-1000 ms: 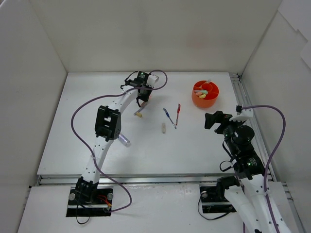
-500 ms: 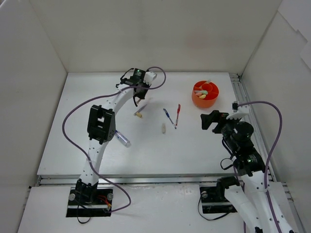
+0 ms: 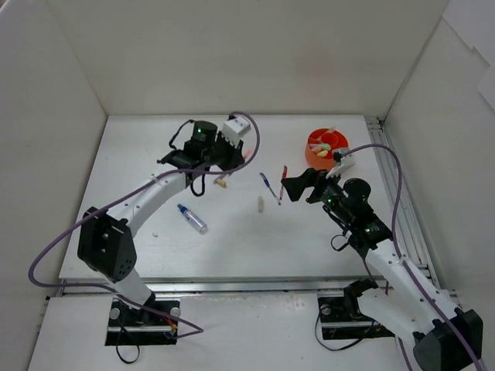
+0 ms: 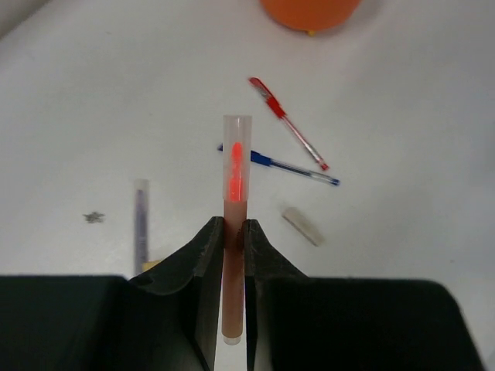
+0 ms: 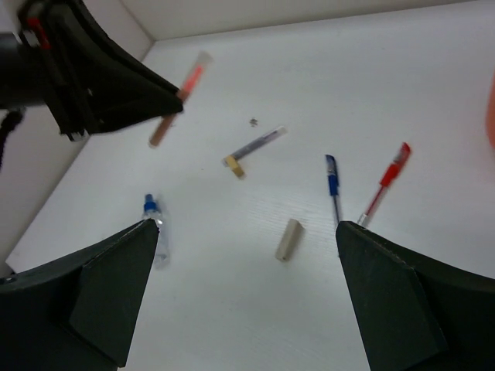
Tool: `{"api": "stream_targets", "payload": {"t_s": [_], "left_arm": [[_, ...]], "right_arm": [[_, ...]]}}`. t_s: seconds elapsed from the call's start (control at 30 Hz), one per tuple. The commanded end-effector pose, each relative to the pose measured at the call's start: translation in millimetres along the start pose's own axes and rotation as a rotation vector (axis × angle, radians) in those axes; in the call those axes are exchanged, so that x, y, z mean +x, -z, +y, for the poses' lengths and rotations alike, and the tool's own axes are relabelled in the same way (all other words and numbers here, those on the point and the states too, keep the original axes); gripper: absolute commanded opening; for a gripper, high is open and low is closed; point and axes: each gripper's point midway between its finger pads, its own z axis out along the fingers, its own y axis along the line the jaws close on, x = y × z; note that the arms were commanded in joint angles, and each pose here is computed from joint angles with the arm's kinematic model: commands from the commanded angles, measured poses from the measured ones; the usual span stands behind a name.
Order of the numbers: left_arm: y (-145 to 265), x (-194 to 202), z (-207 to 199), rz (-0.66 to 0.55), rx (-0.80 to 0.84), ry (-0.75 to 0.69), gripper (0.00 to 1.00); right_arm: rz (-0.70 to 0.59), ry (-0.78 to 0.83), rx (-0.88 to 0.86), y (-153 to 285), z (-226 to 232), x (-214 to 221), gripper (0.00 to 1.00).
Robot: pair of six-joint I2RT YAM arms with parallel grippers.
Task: Sort the stationery into containers
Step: Pick up the pen from the center of the board, then place the pen in the storage box.
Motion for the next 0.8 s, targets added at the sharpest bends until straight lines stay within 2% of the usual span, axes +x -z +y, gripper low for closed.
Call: {"api": "stream_targets", "payload": {"t_s": [0.0,0.1,0.23,0.4,0.5,0.57,0.6,0.67,0.7,0.77], "left_arm": [[4.2,-19.4,-52.1,-0.123,0.154,0.020,0.00],[8.6,-14.4,-76.8,-0.118,0.189,0.013,0.00],[7.5,-10.5,-110.7,-0.116,0.205,-0.017,0.00],[10.0,-12.7,-120.4,-0.115,0.187,-0.037,0.00],[11.0,-14.5,-125.3,-0.128,0.214,-0.031,0.00],[10.2,-14.1,-125.6,-0.129,0.215,-0.027,0.00],[9.7,-14.3,-125.5,-0.130,0.214,-0.023,0.00],[10.0,-15.4,-130.0,-0.135,0.223,-0.026,0.00],[9.6,-15.5,-129.0,-0.136,0.217,-0.024,0.00],[8.6,-21.2,-126.6,-0.161,0.202,-0.021,0.00]], "right_arm": [[-0.200,-0.034,-0.205,-11.2,47.2,-46.0,0.98],[-0.189,-0.074,-0.199,-25.5,51.8,-39.1,0.98],[-0.161,-0.174,-0.075,-51.4,33.1,-21.7,0.98],[-0.145,-0.265,0.032,-63.8,11.2,-4.9,0.98],[-0.135,-0.292,0.033,-65.7,12.1,-0.6,0.97],[-0.127,-0.307,0.042,-67.7,12.0,4.0,0.90],[-0.124,-0.314,0.042,-68.3,13.6,5.8,0.80],[-0.122,-0.325,0.038,-68.6,15.7,6.6,0.68],[-0.114,-0.329,0.035,-69.1,18.4,9.4,0.59],[-0.110,-0.339,0.028,-70.0,21.8,10.0,0.50]]}}
